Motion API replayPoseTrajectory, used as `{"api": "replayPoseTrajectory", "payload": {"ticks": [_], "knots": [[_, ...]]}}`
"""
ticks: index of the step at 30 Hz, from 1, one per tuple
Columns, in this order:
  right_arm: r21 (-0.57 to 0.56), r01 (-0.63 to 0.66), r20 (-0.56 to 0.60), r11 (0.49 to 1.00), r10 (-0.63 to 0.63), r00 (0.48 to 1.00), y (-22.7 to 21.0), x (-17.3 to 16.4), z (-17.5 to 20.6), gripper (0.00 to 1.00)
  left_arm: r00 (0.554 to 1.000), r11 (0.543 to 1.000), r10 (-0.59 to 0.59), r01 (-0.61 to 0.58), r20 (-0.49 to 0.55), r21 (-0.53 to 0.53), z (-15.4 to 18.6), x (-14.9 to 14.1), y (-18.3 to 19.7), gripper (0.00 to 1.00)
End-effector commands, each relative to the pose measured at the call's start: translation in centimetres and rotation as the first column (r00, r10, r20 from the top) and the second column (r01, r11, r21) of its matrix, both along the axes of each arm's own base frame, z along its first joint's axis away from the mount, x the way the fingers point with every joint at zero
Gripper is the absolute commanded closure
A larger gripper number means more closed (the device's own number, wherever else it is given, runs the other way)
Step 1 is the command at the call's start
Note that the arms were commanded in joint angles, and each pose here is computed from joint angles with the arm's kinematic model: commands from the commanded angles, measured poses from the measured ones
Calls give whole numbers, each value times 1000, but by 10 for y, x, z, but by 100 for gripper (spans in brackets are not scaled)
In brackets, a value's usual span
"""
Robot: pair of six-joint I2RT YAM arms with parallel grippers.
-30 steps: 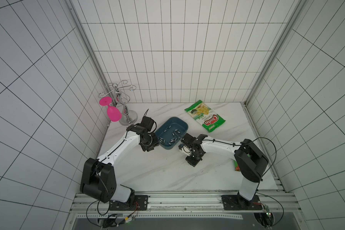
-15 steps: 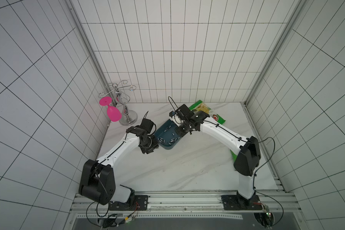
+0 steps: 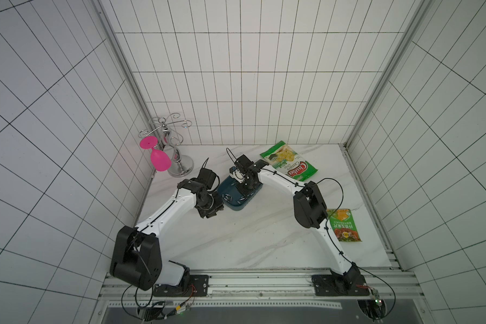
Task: Put the bit on the desktop into the storage box
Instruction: Place the screwdriver bit in the storage box.
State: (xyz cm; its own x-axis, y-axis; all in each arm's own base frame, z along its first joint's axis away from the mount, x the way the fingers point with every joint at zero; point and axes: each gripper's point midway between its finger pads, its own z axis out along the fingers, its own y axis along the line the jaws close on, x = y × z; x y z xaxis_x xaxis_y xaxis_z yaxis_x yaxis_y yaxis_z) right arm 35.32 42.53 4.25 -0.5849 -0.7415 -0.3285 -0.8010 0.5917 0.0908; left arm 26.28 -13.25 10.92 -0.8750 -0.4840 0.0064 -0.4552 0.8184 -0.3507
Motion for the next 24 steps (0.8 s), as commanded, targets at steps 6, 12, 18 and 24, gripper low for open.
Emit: {"api": "replayPoseTrajectory", "payload": {"ticks": [6, 12, 18, 24], "knots": [[7, -15, -15, 1000, 15, 1000, 5, 0, -6, 100, 1000, 1000, 5, -5, 22, -19, 2, 3, -2, 61], [-18, -24, -16, 1000, 24, 1000, 2, -1, -13, 96, 1000, 1000, 6, -5, 21, -16, 2, 1, -1, 61], [-21, -26, -2, 999, 26, 1000, 1, 1, -9, 83, 1000, 1000, 8, -8, 22, -20, 1, 1, -1, 61], [-15, -22, 5, 1000, 22, 1000, 2, 3, -3, 77, 1000, 1000, 8, -7, 27, -18, 4, 0, -1, 60]]}}
